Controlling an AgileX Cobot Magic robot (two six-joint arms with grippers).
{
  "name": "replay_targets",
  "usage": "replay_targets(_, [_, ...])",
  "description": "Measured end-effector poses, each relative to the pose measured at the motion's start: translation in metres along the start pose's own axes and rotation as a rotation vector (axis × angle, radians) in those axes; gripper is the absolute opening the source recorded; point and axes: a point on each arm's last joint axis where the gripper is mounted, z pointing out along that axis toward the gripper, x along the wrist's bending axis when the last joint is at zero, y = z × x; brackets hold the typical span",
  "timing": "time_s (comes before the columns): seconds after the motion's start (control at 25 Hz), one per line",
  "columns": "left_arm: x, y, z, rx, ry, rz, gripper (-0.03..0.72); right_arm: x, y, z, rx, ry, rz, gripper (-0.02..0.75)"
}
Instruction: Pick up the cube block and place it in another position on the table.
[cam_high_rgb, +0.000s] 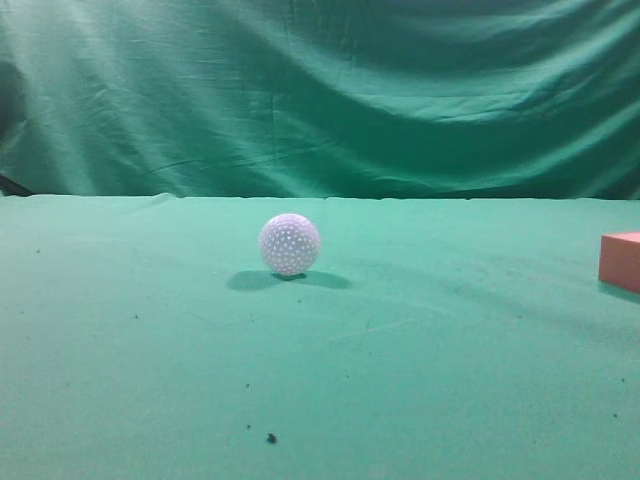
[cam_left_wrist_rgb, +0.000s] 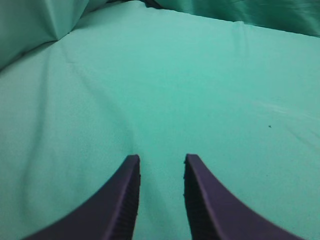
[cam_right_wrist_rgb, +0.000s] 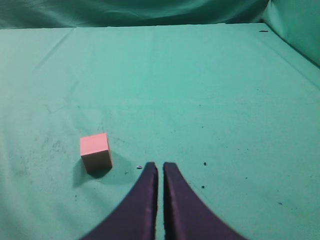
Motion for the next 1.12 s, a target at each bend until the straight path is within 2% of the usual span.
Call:
replay_targets(0.72, [0.000, 0.000, 0.000, 0.000, 0.000, 0.000, 0.235, 0.000, 0.002, 0.000, -0.019, -0.003, -0.014, 0.000])
replay_targets(0.8, [0.000, 0.000, 0.000, 0.000, 0.000, 0.000, 0.235, 0.001, 0.009, 0.000, -0.099, 0.014, 0.010, 0.000])
replay_targets(1.0, [0.000, 0.000, 0.000, 0.000, 0.000, 0.000, 0.235, 0.005, 0.039, -0.009, -0.451, 0.075, 0.083, 0.000])
replay_targets(1.08, [0.000, 0.000, 0.000, 0.000, 0.000, 0.000, 0.235, 0.005, 0.044, -0.012, -0.497, 0.081, 0.090, 0.000])
replay_targets(1.12, [0.000, 0.000, 0.000, 0.000, 0.000, 0.000, 0.235, 0.005, 0.048, -0.013, -0.476, 0.079, 0.092, 0.000])
